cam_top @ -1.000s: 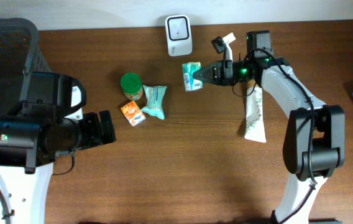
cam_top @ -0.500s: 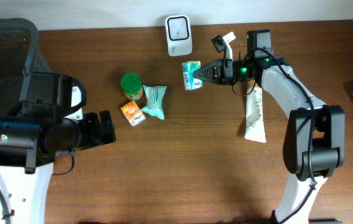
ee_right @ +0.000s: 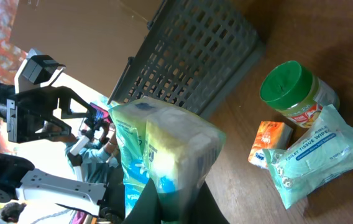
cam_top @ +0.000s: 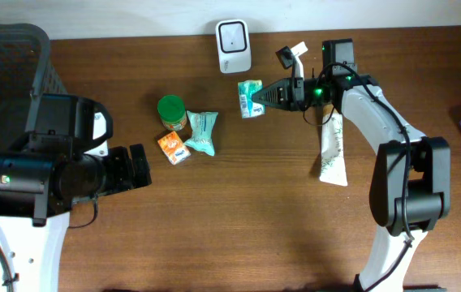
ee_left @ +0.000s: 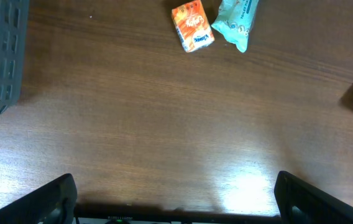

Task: Scan the item barcode
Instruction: 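Hold the green pack in front of the scanner with the right gripper, then carry the green pack to the far right and release it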

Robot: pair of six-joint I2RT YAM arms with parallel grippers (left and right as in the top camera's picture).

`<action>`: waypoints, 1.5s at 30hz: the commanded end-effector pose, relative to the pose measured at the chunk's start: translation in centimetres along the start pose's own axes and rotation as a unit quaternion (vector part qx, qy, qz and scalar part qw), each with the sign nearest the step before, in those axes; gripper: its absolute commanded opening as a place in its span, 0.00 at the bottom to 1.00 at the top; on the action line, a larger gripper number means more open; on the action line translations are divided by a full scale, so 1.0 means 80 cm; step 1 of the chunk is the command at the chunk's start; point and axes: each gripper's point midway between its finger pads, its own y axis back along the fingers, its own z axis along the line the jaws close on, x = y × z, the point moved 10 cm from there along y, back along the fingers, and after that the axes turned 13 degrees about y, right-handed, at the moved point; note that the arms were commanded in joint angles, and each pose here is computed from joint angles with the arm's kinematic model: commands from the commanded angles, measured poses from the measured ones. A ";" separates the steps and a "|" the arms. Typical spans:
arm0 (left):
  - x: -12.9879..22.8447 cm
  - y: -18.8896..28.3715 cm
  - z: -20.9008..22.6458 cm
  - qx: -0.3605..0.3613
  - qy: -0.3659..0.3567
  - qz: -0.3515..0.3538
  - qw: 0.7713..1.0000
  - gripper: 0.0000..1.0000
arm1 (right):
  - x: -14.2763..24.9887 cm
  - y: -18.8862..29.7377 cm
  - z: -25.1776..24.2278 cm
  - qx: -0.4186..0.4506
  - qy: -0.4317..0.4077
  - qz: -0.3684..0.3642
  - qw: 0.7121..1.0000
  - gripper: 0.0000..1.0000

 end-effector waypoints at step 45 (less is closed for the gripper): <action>0.001 0.004 0.002 0.000 -0.004 -0.008 1.000 0.99 | 0.017 -0.057 -0.055 0.665 0.052 0.191 0.720 0.04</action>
